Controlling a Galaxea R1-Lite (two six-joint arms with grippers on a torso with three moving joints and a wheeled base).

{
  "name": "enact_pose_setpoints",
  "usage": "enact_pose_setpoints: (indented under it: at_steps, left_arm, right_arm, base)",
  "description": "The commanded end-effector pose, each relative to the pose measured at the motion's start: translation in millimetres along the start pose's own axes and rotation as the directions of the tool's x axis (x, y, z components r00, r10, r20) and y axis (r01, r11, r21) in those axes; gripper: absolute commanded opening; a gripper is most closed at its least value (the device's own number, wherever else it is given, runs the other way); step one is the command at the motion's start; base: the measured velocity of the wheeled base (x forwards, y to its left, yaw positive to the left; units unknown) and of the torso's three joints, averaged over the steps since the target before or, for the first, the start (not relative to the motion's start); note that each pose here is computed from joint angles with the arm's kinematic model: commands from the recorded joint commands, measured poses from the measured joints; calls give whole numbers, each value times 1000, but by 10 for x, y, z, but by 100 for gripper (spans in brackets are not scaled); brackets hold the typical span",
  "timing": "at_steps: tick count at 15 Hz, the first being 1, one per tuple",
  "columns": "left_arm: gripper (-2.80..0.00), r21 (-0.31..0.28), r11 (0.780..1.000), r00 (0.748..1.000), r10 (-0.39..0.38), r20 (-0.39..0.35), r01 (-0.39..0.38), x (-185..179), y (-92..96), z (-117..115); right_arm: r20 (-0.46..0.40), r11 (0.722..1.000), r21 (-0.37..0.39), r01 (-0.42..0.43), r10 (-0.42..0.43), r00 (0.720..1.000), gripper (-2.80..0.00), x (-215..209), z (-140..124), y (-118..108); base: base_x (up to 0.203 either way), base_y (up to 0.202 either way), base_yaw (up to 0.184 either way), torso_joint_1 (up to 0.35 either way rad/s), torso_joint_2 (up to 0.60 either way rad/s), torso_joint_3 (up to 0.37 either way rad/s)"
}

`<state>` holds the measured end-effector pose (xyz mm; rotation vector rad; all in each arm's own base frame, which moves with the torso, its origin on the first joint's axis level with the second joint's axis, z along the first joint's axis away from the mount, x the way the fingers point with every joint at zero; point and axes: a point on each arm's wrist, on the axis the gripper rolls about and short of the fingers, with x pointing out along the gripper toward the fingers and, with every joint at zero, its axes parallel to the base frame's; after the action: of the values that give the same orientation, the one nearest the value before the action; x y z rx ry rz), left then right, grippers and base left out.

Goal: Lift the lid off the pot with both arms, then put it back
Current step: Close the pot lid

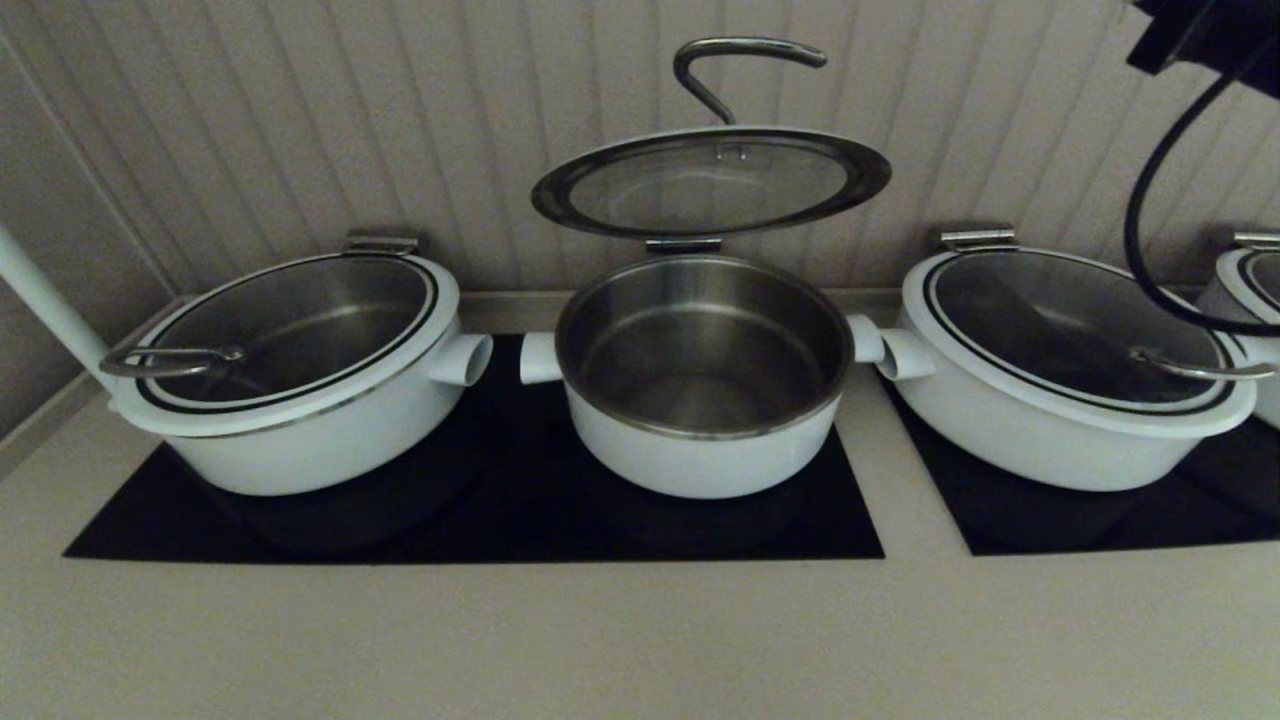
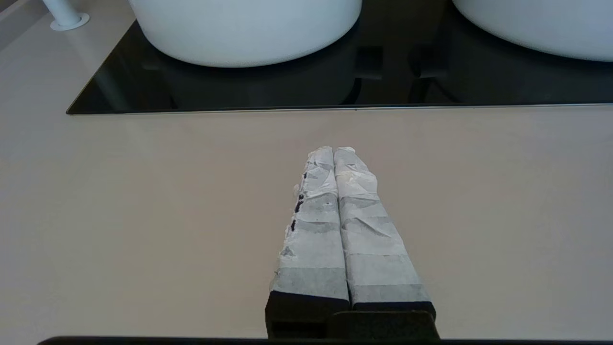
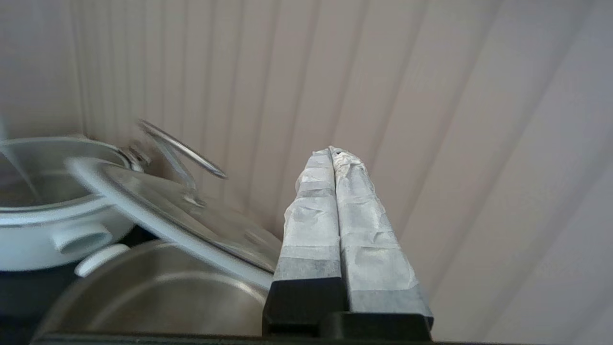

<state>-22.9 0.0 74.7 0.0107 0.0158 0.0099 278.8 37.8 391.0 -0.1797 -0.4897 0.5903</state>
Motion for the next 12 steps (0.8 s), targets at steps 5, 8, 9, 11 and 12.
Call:
enact_pose_setpoints:
  at_steps: [5,8,9,11,12]
  left_arm:
    - [-280,0,1000,1000,1,2,-1,-2,0,-1]
    - [-280,0,1000,1000,1,2,-1,-2,0,-1]
    - [-280,0,1000,1000,1,2,-1,-2,0,-1]
    - [-280,0,1000,1000,1,2,-1,-2,0,-1]
    - [-280,0,1000,1000,1,2,-1,-2,0,-1]
  right_arm:
    - [-79,994,3,-107,107,991,-280,522,-674,-168]
    - [-57,986,9,-164,164,985,-280,680,-764,-115]
    - [-51,984,10,-179,179,983,-280,721,-785,-95]
    - [-34,977,12,-212,212,977,-280,798,-806,-42]
    - [-26,973,14,-232,232,972,-280,831,-822,-16]
  base:
    - [0,0,0,0,0,0]
    - [0,0,0,0,0,0]
    - [0,0,0,0,0,0]
    - [0,0,0,0,0,0]
    - [0,0,0,0,0,0]
